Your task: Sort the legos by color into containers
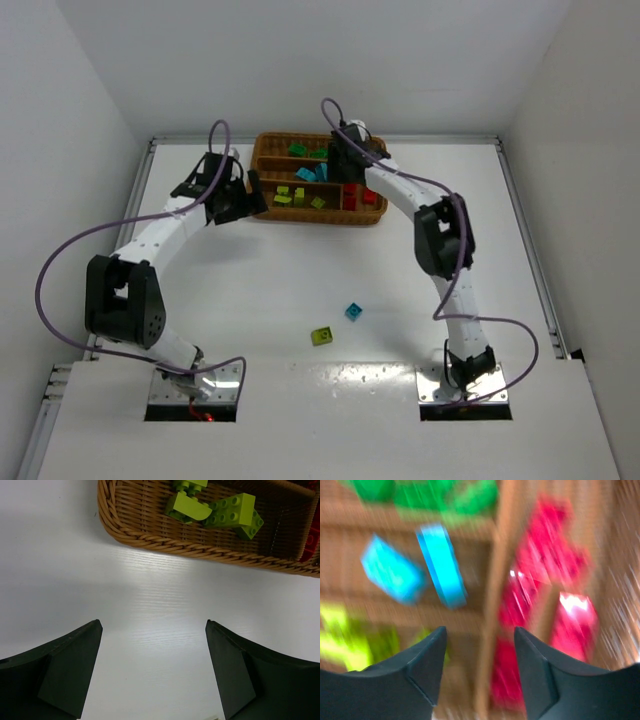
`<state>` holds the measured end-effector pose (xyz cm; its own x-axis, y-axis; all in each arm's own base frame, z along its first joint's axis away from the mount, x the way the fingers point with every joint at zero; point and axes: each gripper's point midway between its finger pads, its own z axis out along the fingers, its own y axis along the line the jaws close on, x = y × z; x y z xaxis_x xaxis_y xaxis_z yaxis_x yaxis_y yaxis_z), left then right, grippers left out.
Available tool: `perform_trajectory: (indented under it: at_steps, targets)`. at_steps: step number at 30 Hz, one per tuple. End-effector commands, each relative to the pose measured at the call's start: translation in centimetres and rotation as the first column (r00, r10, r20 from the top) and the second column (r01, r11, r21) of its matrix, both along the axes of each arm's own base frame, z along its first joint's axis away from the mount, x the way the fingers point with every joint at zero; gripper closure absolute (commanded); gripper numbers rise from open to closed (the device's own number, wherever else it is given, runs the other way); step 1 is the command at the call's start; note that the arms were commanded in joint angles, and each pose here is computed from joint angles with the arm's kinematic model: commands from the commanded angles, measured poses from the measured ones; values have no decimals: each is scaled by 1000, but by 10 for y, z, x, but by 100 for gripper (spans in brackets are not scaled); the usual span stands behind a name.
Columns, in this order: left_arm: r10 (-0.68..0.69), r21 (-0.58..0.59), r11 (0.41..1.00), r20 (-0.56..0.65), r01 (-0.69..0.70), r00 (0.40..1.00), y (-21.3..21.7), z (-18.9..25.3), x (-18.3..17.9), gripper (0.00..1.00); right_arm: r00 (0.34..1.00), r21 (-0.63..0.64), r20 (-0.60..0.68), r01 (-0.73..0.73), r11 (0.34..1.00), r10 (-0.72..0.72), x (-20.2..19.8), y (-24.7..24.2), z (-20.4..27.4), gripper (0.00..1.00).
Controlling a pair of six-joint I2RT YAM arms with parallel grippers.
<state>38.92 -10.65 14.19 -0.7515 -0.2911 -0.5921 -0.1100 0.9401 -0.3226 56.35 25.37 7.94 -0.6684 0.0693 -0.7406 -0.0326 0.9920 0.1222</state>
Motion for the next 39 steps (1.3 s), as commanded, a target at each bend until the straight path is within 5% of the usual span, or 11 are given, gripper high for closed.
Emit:
perform_trajectory:
  at_steps: [1,6,7,11,16,23,30,39]
  targets:
    - [-3,-6,1000,60,3,998,-1,22,10,9,996,9,86,-8,1000,7,-48,-16,71,45]
    - [23,18,1000,58,-25,998,13,21,6,9,979,3,-127,-161,987,160,-181,-40,14,35]
    - [34,16,999,67,-35,997,17,24,7,9,949,7,-188,-256,967,252,-212,-32,3,24]
    - [12,10,1000,47,-12,999,14,17,2,9,844,25,-365,-412,911,392,-311,-39,-40,15]
    - [-10,-15,1000,61,11,998,9,22,-1,9,766,80,-408,-512,855,496,-362,-35,-49,14]
    - [5,-31,1000,67,-3,998,10,25,-9,9,733,62,-428,-559,827,528,-371,-29,-66,18]
    - [5,-32,999,76,-3,997,10,28,-12,9,702,40,-433,-611,791,565,-366,-9,-74,38]
    - [11,-24,1000,66,-10,998,11,22,-9,9,845,-115,-320,-483,868,428,-315,-9,-25,75]
